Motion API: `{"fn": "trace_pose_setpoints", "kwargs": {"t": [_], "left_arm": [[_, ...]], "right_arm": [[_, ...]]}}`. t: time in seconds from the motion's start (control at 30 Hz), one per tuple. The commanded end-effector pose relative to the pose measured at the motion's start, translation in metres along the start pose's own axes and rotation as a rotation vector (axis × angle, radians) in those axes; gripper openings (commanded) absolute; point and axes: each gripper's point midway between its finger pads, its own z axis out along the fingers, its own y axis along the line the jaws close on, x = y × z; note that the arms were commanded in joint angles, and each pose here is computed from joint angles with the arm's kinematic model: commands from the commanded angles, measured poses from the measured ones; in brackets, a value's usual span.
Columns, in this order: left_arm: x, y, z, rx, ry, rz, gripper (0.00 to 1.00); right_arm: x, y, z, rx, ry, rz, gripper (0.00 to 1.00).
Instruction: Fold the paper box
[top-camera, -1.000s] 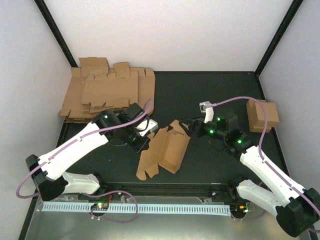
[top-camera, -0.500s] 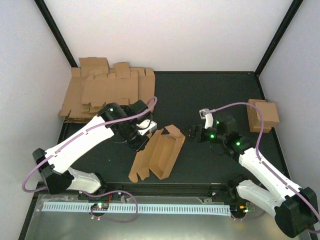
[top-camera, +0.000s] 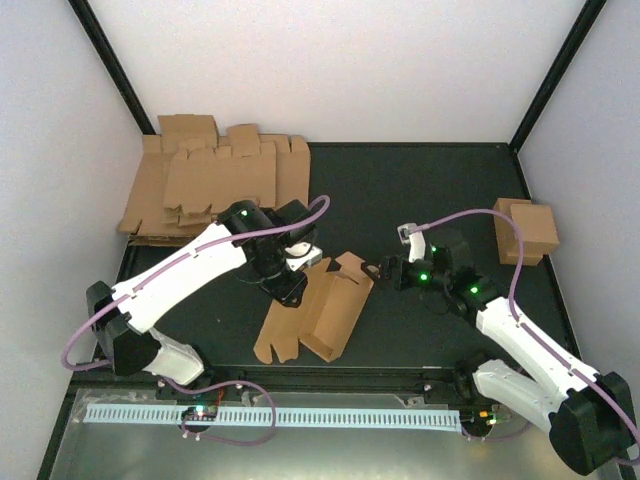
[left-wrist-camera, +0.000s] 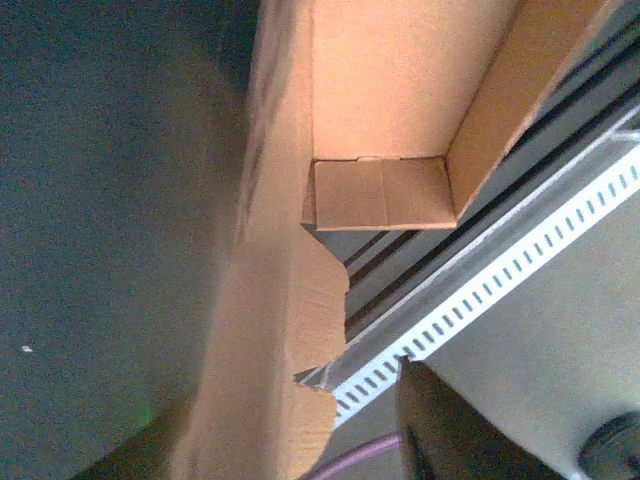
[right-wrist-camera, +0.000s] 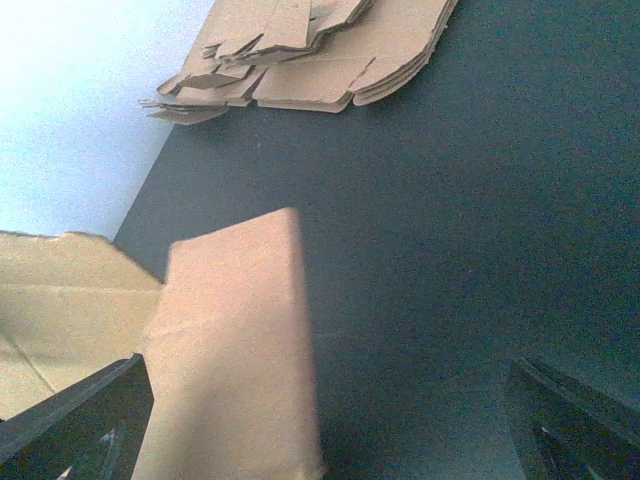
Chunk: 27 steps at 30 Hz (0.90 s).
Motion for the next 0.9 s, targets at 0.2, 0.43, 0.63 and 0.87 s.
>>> {"fn": "trace_pose_setpoints", "kwargs": {"t": [0.2,0.43,0.63,0.87], "left_arm": [[-0.026,-0.007,-0.023,0.005,-0.156,0.022,0.77],[-0.040,-0.009,-0.042,0.011,-0.301,0.012,0.94],[-0.052,-0.010,-0.082,0.031,-0.566,-0.005,0.99],[-0.058,-0.023,-0.088,0.195,-0.769,-0.041,0.99]], "right_arm": [[-0.003,-0.001,-0.002,0.001,-0.033,-0.027,0.99],[-0.003,-0.003,-0.004,0.018,-0.032,-0.035,0.99],[-0.002,-0.008,-0.003,0.038,-0.033,-0.025,0.99],[0.003,-0.010,0.000,0.032,-0.017,-0.005,0.95]]}}
